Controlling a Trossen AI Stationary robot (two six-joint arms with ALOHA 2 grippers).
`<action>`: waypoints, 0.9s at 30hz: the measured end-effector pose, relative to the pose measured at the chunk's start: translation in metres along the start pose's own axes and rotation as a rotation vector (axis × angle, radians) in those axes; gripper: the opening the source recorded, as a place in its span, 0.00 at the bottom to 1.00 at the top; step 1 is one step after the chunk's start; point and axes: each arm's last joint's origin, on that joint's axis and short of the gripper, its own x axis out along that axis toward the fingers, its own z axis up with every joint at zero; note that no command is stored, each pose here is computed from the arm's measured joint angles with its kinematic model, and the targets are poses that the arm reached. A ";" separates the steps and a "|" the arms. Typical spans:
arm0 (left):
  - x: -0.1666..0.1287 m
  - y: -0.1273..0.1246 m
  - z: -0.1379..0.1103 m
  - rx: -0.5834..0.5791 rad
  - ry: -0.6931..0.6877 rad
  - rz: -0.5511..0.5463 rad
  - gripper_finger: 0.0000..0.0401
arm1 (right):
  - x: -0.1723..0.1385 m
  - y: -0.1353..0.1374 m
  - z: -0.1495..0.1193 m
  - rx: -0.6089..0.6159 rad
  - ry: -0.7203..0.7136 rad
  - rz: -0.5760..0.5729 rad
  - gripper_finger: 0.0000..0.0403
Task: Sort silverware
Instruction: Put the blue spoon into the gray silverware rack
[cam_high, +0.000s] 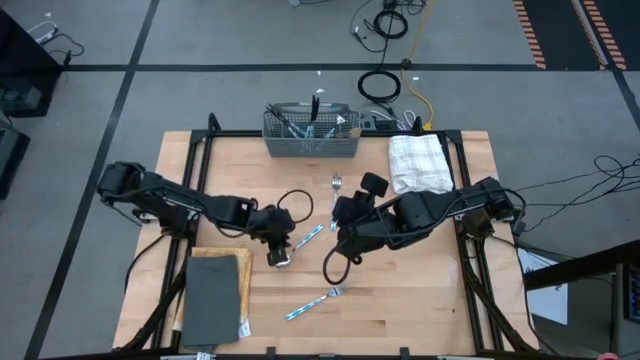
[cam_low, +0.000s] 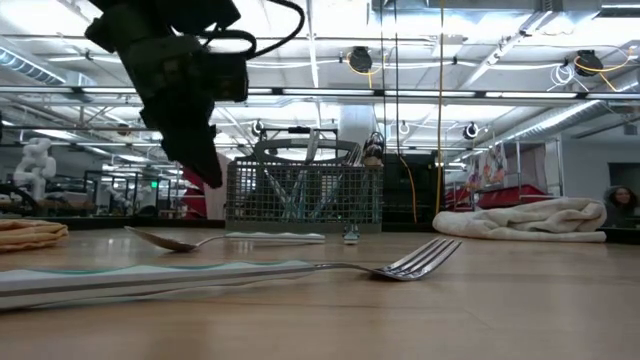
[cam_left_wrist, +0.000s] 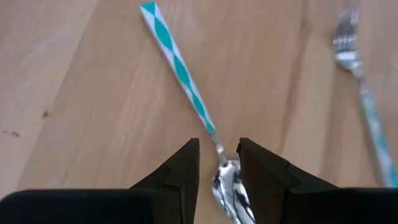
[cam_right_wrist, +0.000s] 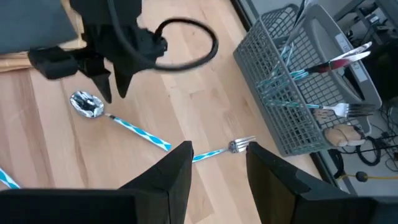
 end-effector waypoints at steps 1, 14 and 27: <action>0.004 0.000 -0.001 0.005 0.008 0.013 0.29 | 0.000 0.000 0.000 0.003 0.001 -0.001 0.35; 0.033 0.000 -0.004 0.021 0.022 0.048 0.29 | 0.000 0.001 0.000 0.044 0.000 0.000 0.35; 0.062 -0.006 -0.012 0.065 0.058 0.012 0.29 | 0.000 0.000 0.000 0.028 0.002 -0.002 0.35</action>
